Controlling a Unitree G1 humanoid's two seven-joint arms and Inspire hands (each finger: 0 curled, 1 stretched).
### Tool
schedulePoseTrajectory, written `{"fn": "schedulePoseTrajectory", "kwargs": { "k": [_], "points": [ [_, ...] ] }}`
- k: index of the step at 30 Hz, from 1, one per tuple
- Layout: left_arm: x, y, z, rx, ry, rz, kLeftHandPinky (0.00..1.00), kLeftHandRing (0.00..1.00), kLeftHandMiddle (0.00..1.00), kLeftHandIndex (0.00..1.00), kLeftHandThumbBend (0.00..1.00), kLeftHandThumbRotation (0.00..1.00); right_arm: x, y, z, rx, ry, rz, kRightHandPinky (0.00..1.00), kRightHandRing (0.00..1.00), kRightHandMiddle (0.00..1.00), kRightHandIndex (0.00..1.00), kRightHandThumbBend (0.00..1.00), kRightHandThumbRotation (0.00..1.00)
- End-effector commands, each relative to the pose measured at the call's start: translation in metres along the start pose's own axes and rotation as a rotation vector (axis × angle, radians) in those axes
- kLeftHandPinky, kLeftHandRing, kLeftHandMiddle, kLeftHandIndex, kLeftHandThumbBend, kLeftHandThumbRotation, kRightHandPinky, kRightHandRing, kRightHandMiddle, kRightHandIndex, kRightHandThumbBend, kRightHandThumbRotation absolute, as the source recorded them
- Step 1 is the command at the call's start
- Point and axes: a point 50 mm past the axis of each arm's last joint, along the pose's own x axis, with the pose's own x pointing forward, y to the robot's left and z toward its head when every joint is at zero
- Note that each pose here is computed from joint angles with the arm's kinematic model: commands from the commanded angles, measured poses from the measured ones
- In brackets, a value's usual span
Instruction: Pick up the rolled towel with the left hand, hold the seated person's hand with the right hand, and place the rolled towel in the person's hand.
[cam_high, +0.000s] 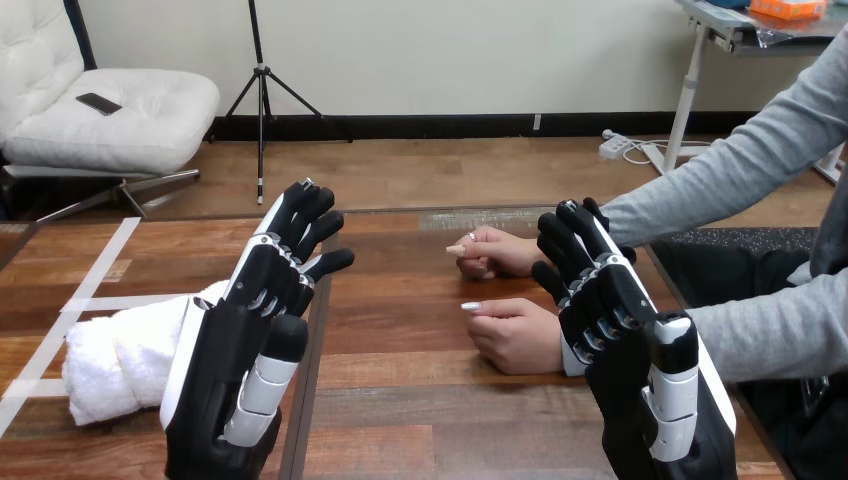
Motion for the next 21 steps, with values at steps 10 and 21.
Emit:
{"fn": "schedulePoseTrajectory", "kwargs": {
  "k": [10,21],
  "points": [
    [0.0047,-0.0038,0.0028,-0.006,-0.037,-0.014,0.8,0.89,0.92,0.92,0.77,0.87,0.0125,-0.0012,0.0107,-0.015,-0.077,0.015,1.0,1.0,0.96,0.95,0.73,1.0],
    [0.005,-0.0039,0.0029,-0.016,-0.035,-0.014,0.8,0.89,0.91,0.92,0.78,0.86,0.0129,-0.0014,0.0105,-0.015,-0.078,0.017,1.0,1.0,0.96,0.95,0.72,1.0]
  ]
}}
